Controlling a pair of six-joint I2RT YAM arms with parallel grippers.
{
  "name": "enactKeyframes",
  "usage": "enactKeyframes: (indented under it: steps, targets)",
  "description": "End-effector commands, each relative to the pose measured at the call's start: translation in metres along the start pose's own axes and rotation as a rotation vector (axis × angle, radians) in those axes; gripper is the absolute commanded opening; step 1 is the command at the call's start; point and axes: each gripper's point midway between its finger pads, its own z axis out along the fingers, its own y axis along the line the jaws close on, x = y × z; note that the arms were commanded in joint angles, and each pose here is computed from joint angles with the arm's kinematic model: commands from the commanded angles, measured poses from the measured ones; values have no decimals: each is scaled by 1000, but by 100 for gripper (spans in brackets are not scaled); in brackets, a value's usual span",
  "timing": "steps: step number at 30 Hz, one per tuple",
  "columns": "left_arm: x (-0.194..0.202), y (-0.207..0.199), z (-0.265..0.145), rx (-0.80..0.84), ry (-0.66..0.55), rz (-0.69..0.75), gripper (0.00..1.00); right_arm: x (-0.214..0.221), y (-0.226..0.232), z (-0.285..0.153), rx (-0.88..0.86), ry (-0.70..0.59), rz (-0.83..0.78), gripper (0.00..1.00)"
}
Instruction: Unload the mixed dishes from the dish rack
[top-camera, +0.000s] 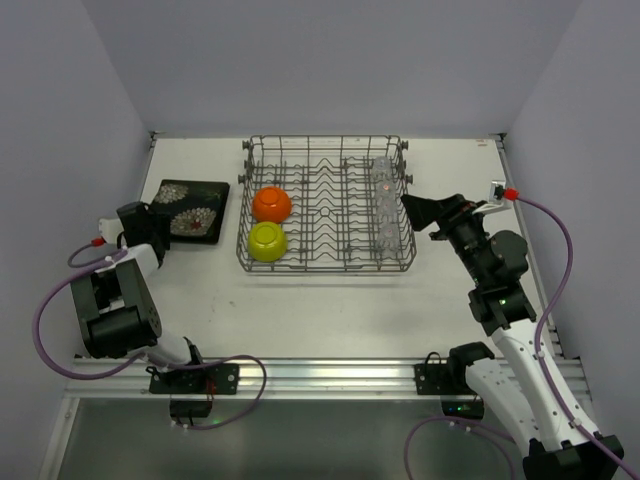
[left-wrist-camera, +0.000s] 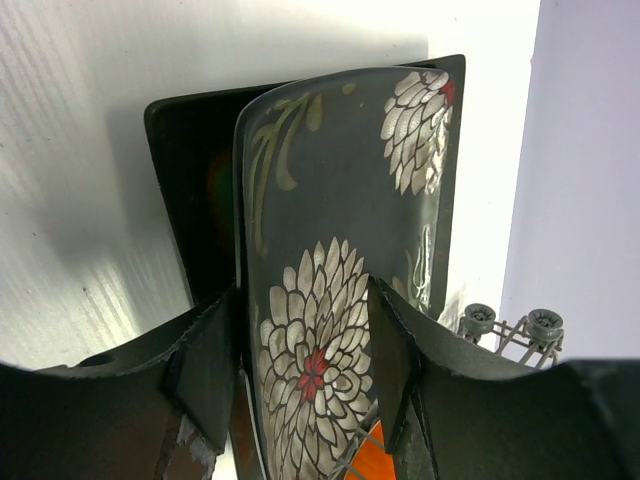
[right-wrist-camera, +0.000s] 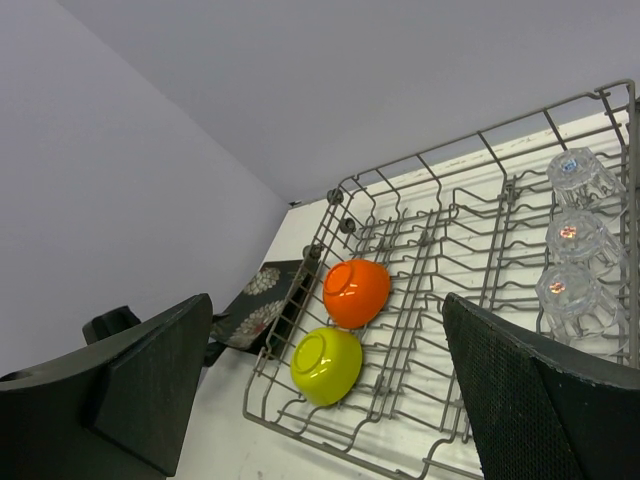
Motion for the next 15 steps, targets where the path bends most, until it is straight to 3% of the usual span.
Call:
enactKeyframes:
  steps: [1, 8, 15]
  targets:
    - [-18, -39, -10, 76, -63, 13, 54, -17, 7, -1, -17, -64, -23, 99]
    - [-12, -30, -4, 6, -44, 50, 56, -17, 8, -1, -21, -64, -22, 99]
    - [-8, -23, -4, -20, -30, 63, 71, -18, 10, -3, -24, -70, -24, 99]
